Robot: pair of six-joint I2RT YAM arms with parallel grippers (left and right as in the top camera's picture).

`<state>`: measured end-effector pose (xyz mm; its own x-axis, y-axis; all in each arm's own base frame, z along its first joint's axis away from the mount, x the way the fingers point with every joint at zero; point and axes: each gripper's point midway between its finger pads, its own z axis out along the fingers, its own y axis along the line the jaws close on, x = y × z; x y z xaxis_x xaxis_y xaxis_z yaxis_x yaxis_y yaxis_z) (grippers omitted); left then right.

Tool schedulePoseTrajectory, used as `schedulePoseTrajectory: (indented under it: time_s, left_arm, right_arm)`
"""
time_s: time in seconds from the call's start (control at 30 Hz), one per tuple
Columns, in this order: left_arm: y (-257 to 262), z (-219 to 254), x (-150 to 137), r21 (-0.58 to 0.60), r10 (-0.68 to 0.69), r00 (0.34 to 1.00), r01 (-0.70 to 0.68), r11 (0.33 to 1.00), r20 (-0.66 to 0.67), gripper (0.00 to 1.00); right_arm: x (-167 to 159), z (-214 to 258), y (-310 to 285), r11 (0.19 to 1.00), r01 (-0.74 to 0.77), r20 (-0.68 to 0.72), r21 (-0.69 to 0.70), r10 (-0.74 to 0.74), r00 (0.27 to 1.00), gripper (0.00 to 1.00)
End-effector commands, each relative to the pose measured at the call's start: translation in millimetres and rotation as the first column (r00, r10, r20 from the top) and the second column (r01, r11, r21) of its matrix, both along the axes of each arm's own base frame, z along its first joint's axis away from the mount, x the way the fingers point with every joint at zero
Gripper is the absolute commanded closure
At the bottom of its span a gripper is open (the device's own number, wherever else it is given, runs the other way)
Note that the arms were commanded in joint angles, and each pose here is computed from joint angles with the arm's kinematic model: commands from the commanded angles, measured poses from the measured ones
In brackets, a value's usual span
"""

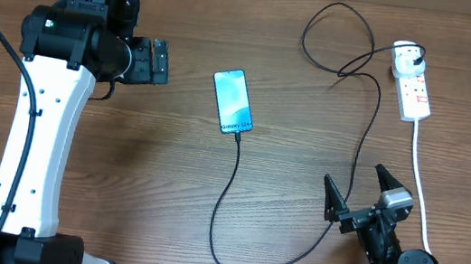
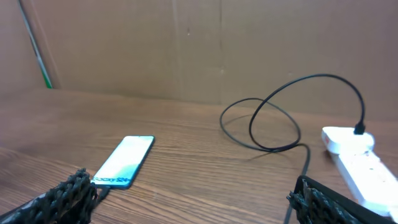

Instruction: Plug charger to phone and switch on socket

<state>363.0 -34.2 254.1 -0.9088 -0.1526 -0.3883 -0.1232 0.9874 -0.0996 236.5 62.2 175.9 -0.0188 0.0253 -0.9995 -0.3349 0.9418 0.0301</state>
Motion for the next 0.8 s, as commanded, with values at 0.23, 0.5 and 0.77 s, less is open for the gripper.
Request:
schedulePoseTrajectory:
  time_s: [0.23,0.5,0.77]
  left_arm:
    - [1,-1,2,-0.001,0.018,1.0,-0.018,1.0,-0.002,0.0]
    - [1,-1,2,-0.001,0.018,1.0,-0.018,1.0,-0.002,0.0]
    - [1,-1,2,-0.001,0.018,1.0,-0.018,1.0,-0.002,0.0]
  right_arm:
    - [5,-4,-18,0.992,0.112,-0.031,0.063,-0.11,0.993,0.0]
    - [6,-5,-20,0.991,0.122,-0.033,0.061,-0.121,0.992,0.0]
    - [5,-5,-18,0.994,0.112,-0.017,0.015,-0.111,0.994,0.0]
